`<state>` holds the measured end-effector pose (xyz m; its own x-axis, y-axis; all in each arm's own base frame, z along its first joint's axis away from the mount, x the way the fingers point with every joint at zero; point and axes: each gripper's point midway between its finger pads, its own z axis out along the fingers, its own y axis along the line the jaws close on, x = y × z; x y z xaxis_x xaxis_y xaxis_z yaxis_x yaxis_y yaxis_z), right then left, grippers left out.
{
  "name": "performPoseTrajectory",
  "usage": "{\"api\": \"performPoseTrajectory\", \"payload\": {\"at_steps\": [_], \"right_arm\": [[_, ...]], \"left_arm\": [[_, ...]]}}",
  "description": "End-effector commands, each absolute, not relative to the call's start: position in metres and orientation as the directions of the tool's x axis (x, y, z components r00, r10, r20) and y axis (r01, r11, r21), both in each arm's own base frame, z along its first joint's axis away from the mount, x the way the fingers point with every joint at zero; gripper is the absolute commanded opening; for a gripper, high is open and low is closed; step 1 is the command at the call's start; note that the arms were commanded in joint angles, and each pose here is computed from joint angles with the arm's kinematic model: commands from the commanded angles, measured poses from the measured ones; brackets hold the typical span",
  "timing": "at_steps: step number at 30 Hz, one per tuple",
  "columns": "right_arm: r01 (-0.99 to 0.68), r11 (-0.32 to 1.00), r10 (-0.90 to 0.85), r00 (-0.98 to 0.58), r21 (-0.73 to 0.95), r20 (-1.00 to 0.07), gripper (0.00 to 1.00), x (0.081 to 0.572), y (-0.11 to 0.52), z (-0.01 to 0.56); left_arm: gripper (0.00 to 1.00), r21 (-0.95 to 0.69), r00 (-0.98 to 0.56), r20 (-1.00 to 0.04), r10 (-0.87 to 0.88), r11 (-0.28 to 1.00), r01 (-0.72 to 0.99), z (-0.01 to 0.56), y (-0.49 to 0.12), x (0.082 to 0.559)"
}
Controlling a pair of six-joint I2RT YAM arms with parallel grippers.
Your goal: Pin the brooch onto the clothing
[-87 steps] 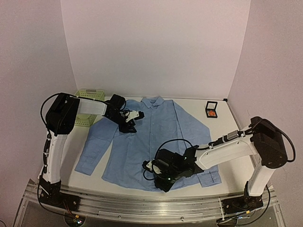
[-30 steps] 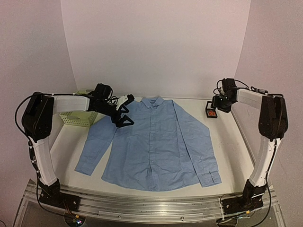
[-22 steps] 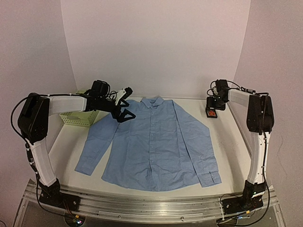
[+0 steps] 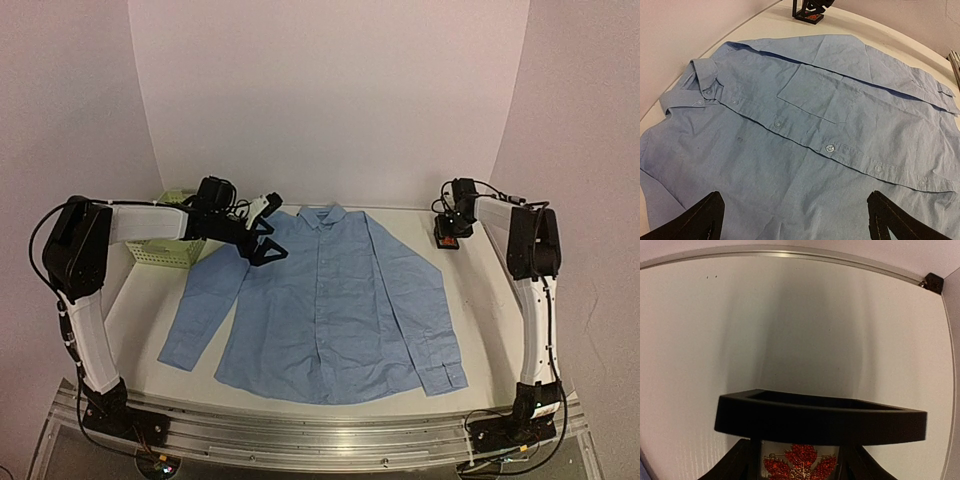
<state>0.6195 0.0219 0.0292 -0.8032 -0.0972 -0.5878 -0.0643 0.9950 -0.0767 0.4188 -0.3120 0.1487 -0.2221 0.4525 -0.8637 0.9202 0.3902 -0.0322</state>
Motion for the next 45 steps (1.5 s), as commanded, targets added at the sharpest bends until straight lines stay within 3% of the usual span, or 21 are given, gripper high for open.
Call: {"api": "performPoseTrajectory", "payload": {"at_steps": [1, 10, 15, 33, 45], "right_arm": [[-0.085, 0.994, -0.107, -0.79, -0.066, -0.604, 0.6, 0.63, 0.024, 0.03], [-0.084, 0.995, -0.101, -0.82, -0.055, -0.564, 0.56, 0.616, 0.022, 0.014], [-0.121, 0.992, -0.121, -0.814, -0.038, -0.568, 0.44, 0.611, 0.028, 0.023], [-0.179, 0.984, -0.139, -0.8, 0.011, -0.584, 0.24, 0.61, 0.03, 0.031], [-0.21, 0.978, -0.167, -0.76, -0.006, -0.629, 0.21, 0.612, 0.032, 0.066]], "left_arm": [[0.99, -0.005, -0.197, -0.868, 0.456, 0.389, 0.921, 0.154, -0.316, 0.425], [1.0, 0.015, -0.189, -0.86, 0.475, 0.393, 0.919, 0.151, -0.314, 0.427], [1.0, 0.017, -0.187, -0.858, 0.479, 0.39, 0.92, 0.149, -0.314, 0.428], [0.99, 0.03, -0.183, -0.854, 0.488, 0.397, 0.917, 0.148, -0.313, 0.43], [1.0, 0.044, -0.171, -0.854, 0.491, 0.396, 0.917, 0.149, -0.312, 0.429]]}}
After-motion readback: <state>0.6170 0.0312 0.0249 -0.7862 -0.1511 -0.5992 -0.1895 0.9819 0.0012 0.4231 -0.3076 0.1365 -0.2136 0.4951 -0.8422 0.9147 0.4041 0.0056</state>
